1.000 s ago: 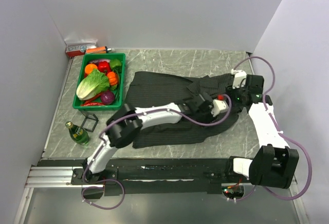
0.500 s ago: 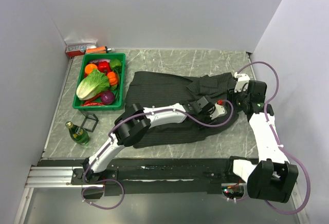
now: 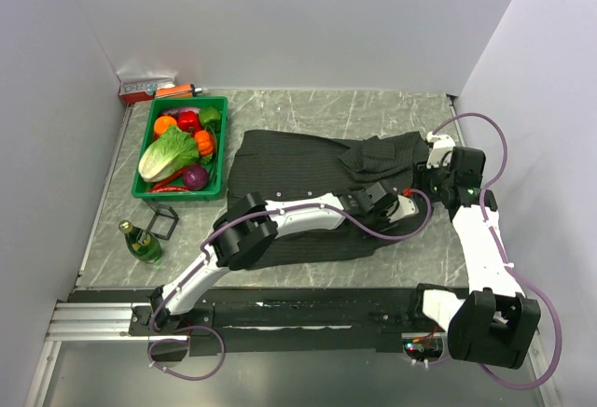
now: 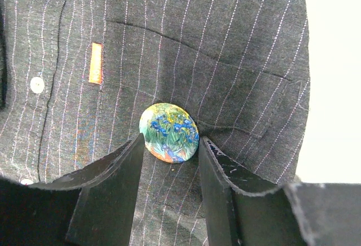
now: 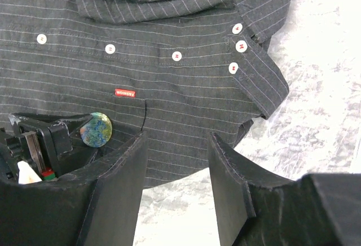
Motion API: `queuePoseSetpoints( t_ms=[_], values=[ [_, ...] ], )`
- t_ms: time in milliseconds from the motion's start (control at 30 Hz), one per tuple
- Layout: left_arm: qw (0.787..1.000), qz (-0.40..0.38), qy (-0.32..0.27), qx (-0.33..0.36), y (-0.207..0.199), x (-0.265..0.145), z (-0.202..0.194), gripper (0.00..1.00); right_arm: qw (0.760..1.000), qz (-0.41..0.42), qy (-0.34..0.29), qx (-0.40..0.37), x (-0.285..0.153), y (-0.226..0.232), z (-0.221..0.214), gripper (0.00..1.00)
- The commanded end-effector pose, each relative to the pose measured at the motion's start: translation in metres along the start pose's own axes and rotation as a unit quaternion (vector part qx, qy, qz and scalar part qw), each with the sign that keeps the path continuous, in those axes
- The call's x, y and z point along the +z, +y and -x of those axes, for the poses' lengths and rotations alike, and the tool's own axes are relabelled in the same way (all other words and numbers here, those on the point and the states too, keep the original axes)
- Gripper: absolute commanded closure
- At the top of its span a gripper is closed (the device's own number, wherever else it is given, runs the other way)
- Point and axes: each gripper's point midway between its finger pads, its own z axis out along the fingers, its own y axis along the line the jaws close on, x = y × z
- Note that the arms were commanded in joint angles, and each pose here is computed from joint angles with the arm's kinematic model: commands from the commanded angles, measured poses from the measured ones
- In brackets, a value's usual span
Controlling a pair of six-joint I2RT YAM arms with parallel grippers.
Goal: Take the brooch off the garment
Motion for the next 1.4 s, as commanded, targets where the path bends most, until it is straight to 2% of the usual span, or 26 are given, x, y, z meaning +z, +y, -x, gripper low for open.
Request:
queuePoseSetpoints(
  t_ms=[0,267,467,800,1067,1367],
  values=[
    [0.999,0.028,-0.013,-0.018,0.008,0.001,0.015,0.51,1.0,0.01,-0.014,0.008,-0.001,0.005,0.005,0.46],
    [0.993,0.019,-0.046,-0.105,0.021,-0.02,0.036,0.56,1.0,0.013,-0.006,0.002,0.001,0.006,-0.002,0.46],
    [0.993,0.018,-0.041,-0.109,0.019,-0.012,0.033,0.59,1.0,0.012,-0.001,0.008,0.001,0.006,-0.004,0.46],
    [0.99,0.055,-0.058,-0.114,0.059,-0.028,0.043,0.58,1.0,0.021,0.006,0.012,0.005,0.009,-0.009,0.46],
    [0.981,-0.006,-0.054,-0.187,0.041,-0.044,0.036,0.55,0.999,0.03,0.018,0.017,0.01,0.011,-0.016,0.46],
    [0.973,-0.036,-0.036,-0.225,0.032,-0.035,0.025,0.55,0.999,0.034,0.03,0.023,0.014,0.012,-0.02,0.46]
  ],
)
